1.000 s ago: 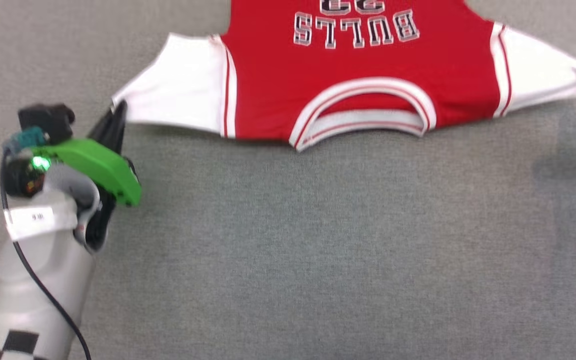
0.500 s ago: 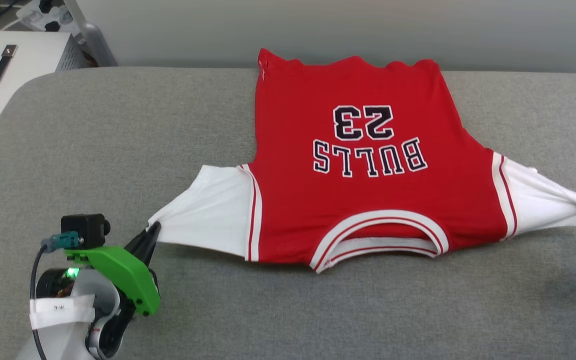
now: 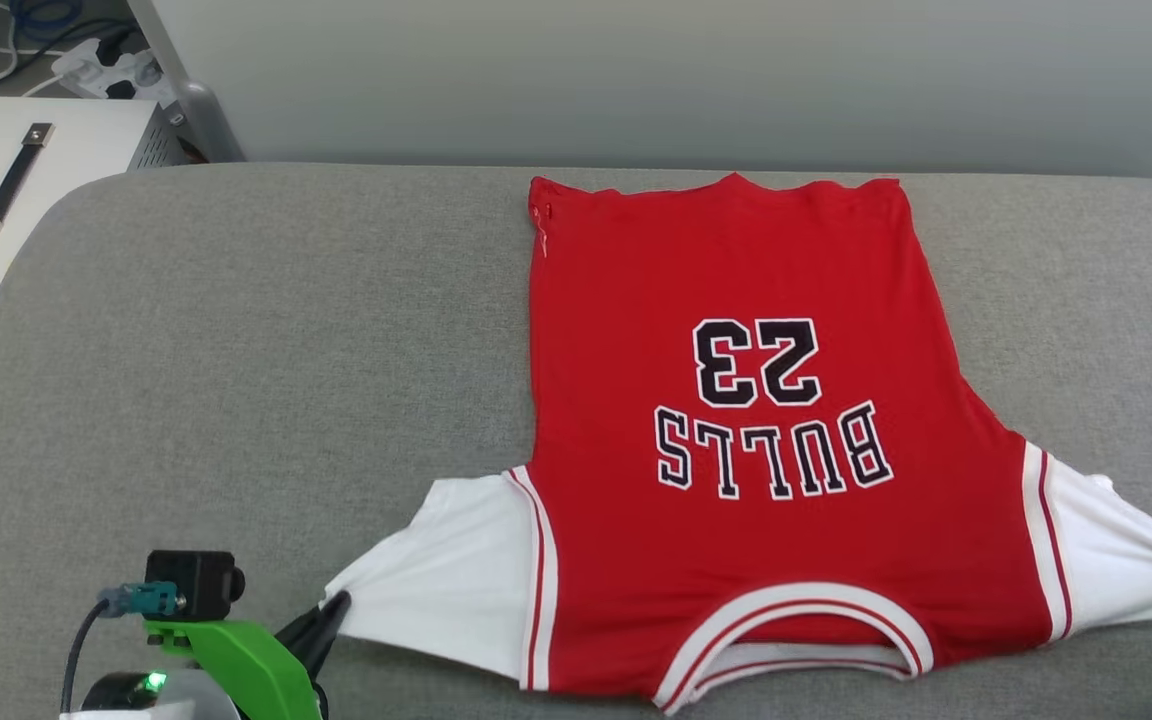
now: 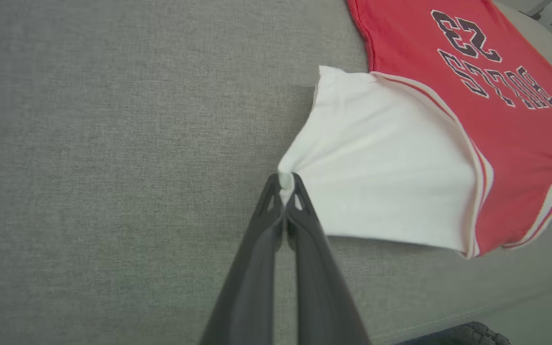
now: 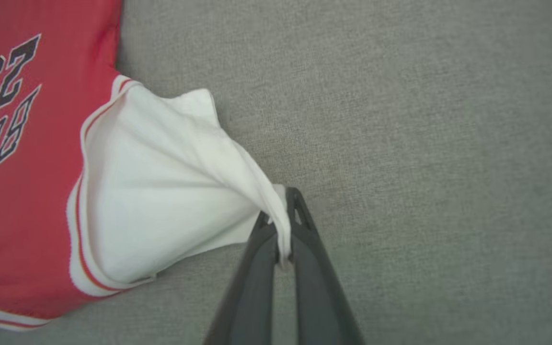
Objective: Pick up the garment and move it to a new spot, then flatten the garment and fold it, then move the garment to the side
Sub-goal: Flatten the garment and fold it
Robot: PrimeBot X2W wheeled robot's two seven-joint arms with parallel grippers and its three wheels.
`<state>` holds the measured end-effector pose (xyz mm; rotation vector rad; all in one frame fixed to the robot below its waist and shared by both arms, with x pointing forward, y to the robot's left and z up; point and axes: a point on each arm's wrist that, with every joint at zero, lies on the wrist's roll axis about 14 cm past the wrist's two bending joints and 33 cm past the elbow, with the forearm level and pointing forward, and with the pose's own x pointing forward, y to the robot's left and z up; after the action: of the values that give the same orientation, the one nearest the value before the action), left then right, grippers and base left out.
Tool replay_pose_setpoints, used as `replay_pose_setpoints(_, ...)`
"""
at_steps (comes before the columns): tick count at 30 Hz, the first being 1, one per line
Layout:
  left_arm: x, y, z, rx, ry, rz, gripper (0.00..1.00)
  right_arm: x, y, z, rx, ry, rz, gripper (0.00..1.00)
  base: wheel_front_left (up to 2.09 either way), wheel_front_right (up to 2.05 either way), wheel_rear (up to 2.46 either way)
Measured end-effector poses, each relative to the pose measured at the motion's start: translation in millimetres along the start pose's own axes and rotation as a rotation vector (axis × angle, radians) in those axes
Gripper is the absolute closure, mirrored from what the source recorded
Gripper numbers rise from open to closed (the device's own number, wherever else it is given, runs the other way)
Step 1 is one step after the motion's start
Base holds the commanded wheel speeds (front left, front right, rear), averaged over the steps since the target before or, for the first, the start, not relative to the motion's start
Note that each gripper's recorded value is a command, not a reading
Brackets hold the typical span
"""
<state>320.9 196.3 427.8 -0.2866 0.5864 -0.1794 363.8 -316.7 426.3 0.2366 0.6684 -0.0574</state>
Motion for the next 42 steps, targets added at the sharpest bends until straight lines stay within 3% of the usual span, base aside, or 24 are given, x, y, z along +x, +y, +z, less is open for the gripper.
replay_pose_setpoints(3, -1, -11, -14, -0.038, 0.068, -0.025, 1.00, -9, 5, -19, 0.005, 0.076, -0.012, 1.00, 0.00, 0.00, 0.00)
replay_pose_setpoints(8, 1, -17, -23, -0.032, 0.110, -0.042, 1.00, -8, 12, -19, -0.006, 0.105, -0.017, 1.00, 0.00, 0.00, 0.00)
replay_pose_setpoints(9, 2, -19, -25, -0.030, 0.120, -0.047, 1.00, -8, 12, -20, -0.015, 0.121, -0.021, 0.87, 0.00, 0.00, 0.00)
replay_pose_setpoints(10, 2, -21, -27, -0.029, 0.133, -0.054, 1.00, -8, 12, -20, -0.031, 0.135, -0.028, 0.49, 0.00, 0.00, 0.00)
replay_pose_setpoints(11, 2, -24, -28, -0.019, 0.147, -0.061, 1.00, -7, 13, -19, -0.047, 0.146, -0.031, 0.00, 0.00, 0.00, 0.00)
replay_pose_setpoints(15, 0, -20, -35, 0.100, 0.216, -0.034, 1.00, -2, 26, -3, -0.090, 0.148, -0.010, 0.00, 0.00, 0.00, 0.00)
replay_pose_setpoints(22, 4, -43, -36, 0.127, 0.277, -0.077, 1.00, 21, 78, 51, -0.208, 0.133, 0.107, 0.00, 0.00, 0.00, 0.00)
replay_pose_setpoints(27, 10, -51, -35, 0.136, 0.303, -0.100, 1.00, 50, 110, 73, -0.271, 0.220, 0.173, 0.00, 0.00, 0.00, 0.00)
replay_pose_setpoints(37, 29, -39, -36, 0.123, 0.325, -0.057, 1.00, 123, 137, 117, -0.402, 0.317, 0.142, 0.00, 0.00, 0.00, 0.00)
replay_pose_setpoints(42, 35, -34, -43, 0.092, 0.342, -0.033, 1.00, 163, 152, 128, -0.411, 0.348, 0.137, 0.00, 0.00, 0.00, 0.00)
